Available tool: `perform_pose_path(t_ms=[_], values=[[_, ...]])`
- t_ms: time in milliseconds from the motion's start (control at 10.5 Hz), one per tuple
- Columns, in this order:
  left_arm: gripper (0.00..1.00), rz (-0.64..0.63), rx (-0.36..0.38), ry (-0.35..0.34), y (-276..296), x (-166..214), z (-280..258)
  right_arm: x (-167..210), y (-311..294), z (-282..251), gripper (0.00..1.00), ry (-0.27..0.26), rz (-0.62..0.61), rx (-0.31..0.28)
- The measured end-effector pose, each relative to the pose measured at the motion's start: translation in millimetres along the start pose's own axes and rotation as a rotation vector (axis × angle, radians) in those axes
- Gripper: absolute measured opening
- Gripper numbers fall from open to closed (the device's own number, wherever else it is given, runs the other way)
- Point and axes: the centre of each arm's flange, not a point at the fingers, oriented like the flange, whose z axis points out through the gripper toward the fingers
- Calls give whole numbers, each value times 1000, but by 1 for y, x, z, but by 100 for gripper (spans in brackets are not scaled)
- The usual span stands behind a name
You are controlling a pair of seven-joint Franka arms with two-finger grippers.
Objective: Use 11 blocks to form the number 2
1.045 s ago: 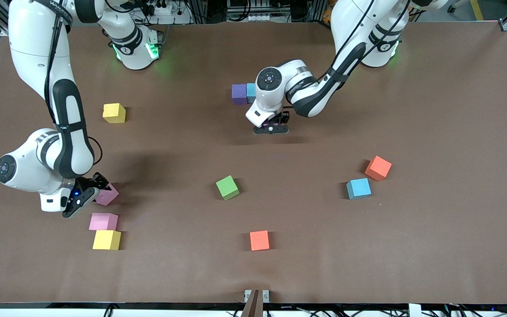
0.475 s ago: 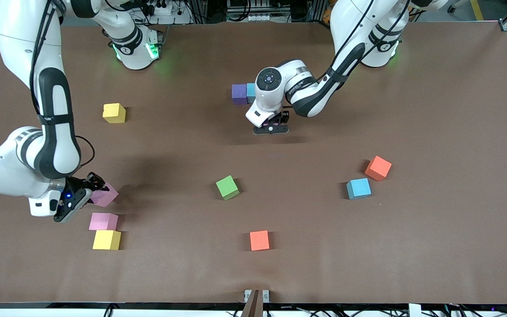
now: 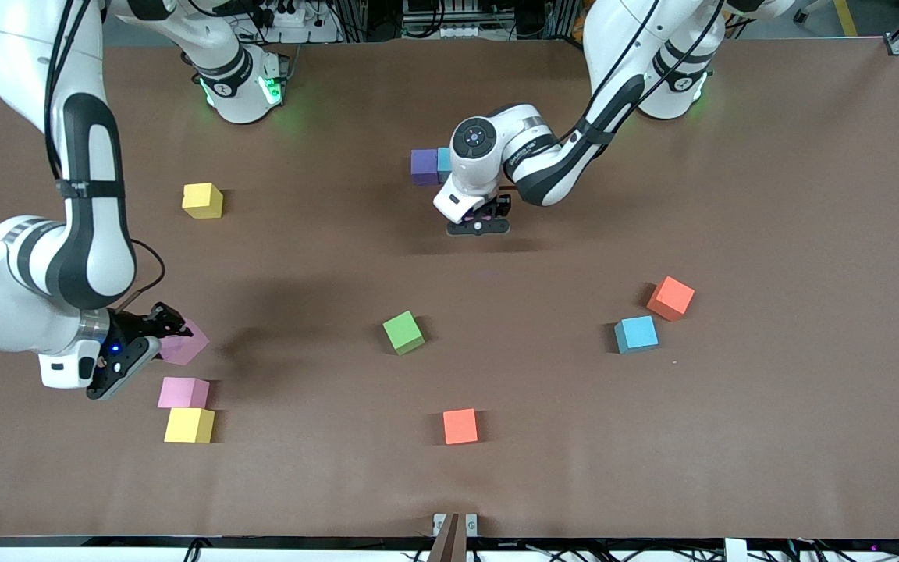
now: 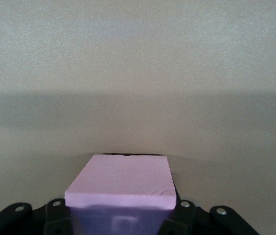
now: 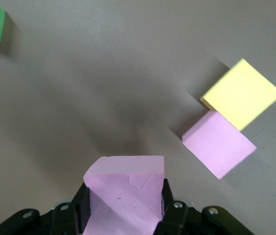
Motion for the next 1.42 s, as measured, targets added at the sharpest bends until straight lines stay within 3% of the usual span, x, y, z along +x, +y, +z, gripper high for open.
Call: perform_pose_path(t_ms=[380,570,665,855,1424], values=[[63,0,1,-1,0,0,1,47,-55,13,58,-20,-103,9],[85,0,1,-1,0,0,1,75,-95,24,58,-35,-173,14],[86,-1,1,-1,0,0,1,85,-112,28,58,-42,-201,16],[100,-1,1,-2,0,0,1,100,-137,35,58,-51,-245,18],[100,-22,-11,33,2,12,-27,134,-208,57,58,-68,-369,21]])
